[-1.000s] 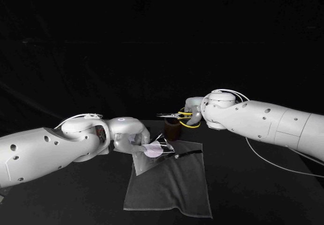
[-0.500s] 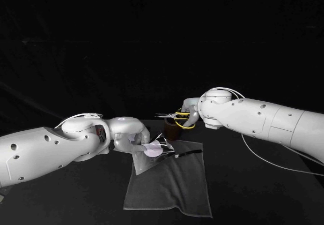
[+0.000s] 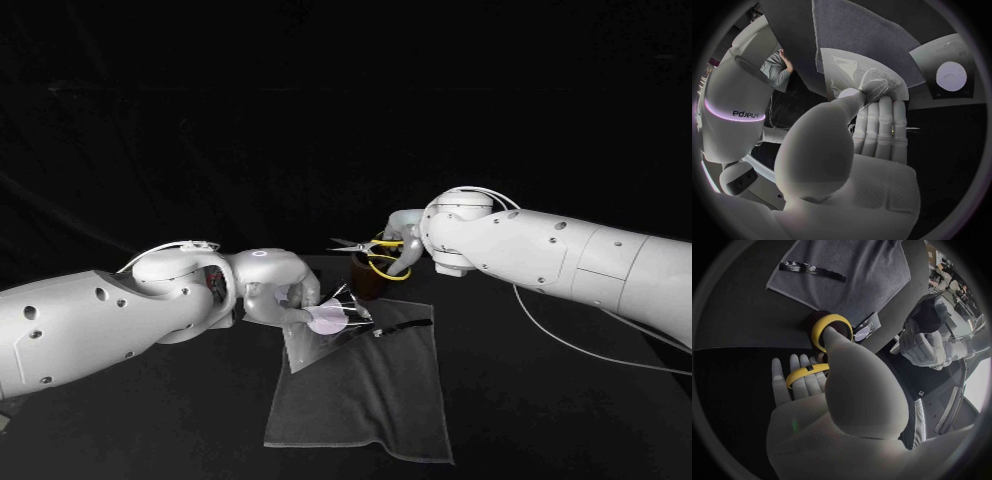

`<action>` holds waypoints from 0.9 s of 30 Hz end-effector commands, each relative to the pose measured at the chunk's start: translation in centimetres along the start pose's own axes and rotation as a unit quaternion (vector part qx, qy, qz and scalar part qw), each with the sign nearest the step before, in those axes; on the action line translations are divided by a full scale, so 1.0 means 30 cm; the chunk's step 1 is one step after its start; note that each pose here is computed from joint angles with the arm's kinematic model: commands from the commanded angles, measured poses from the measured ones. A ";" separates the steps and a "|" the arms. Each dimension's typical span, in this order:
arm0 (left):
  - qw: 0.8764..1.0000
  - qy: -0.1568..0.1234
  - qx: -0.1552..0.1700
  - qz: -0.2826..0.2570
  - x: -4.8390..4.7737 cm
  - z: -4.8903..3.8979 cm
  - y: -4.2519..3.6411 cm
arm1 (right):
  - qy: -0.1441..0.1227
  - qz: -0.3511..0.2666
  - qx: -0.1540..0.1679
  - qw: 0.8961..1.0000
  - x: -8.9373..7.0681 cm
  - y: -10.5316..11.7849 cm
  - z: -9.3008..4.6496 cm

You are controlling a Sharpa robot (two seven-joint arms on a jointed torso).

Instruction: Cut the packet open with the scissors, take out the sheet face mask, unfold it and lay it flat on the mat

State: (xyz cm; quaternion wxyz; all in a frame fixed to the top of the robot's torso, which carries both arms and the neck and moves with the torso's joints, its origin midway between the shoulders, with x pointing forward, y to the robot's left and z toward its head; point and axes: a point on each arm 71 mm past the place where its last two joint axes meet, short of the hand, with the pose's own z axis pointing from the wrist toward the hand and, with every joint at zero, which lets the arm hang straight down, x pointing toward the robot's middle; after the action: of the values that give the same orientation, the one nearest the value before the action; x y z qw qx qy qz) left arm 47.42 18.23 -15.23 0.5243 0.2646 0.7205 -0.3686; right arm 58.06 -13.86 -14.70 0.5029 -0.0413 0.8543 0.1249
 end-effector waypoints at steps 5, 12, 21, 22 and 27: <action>1.000 0.004 -0.001 -0.006 0.000 0.001 0.001 | -0.007 -0.035 -0.024 0.999 0.002 0.002 -0.013; 1.000 0.005 -0.002 -0.007 0.000 0.000 0.003 | -0.018 -0.037 -0.032 0.999 -0.002 0.000 -0.016; 1.000 0.005 -0.003 -0.009 0.000 0.000 0.005 | -0.032 -0.019 -0.031 0.999 -0.011 -0.012 -0.017; 1.000 0.005 -0.004 -0.009 0.000 0.000 0.005 | -0.028 -0.017 -0.031 0.999 -0.009 -0.013 -0.017; 1.000 0.006 -0.004 -0.010 0.001 0.000 0.005 | -0.016 -0.013 -0.030 0.999 -0.003 -0.018 -0.018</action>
State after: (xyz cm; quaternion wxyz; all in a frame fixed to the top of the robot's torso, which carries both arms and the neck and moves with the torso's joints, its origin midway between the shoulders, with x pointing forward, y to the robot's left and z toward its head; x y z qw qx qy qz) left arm 47.56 18.40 -15.27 0.5235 0.2587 0.7240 -0.3671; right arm 57.77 -14.52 -14.51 0.5197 -0.0677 0.8402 0.1396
